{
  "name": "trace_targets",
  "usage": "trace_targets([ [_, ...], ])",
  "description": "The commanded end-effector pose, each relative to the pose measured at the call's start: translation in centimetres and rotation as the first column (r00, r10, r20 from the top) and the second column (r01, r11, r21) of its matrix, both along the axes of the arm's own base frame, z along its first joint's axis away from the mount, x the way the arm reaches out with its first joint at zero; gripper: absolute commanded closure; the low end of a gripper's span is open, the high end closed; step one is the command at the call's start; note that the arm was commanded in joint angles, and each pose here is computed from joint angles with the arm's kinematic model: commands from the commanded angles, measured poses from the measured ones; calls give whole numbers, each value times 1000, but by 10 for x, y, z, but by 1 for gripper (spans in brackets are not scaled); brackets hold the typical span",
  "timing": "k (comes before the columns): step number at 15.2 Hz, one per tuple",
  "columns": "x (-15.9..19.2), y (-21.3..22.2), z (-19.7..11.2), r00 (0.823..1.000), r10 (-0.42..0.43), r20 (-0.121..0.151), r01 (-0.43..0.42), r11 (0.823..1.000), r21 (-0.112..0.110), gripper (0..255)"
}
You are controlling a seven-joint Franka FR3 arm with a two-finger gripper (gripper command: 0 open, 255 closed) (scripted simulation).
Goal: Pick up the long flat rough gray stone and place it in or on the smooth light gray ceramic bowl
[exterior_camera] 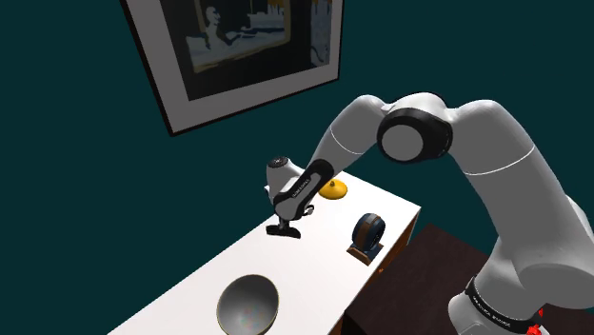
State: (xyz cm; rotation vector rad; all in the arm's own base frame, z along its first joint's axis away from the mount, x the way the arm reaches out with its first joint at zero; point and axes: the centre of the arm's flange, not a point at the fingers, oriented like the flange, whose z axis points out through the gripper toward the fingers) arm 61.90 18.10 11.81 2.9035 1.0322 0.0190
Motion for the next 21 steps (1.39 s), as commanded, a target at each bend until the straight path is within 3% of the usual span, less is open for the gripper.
trace_targets([
  [1, 0, 0, 11, 1000, 0, 0, 0, 1000, 0, 255],
  [21, 0, 0, 117, 1000, 0, 0, 0, 1000, 0, 255],
])
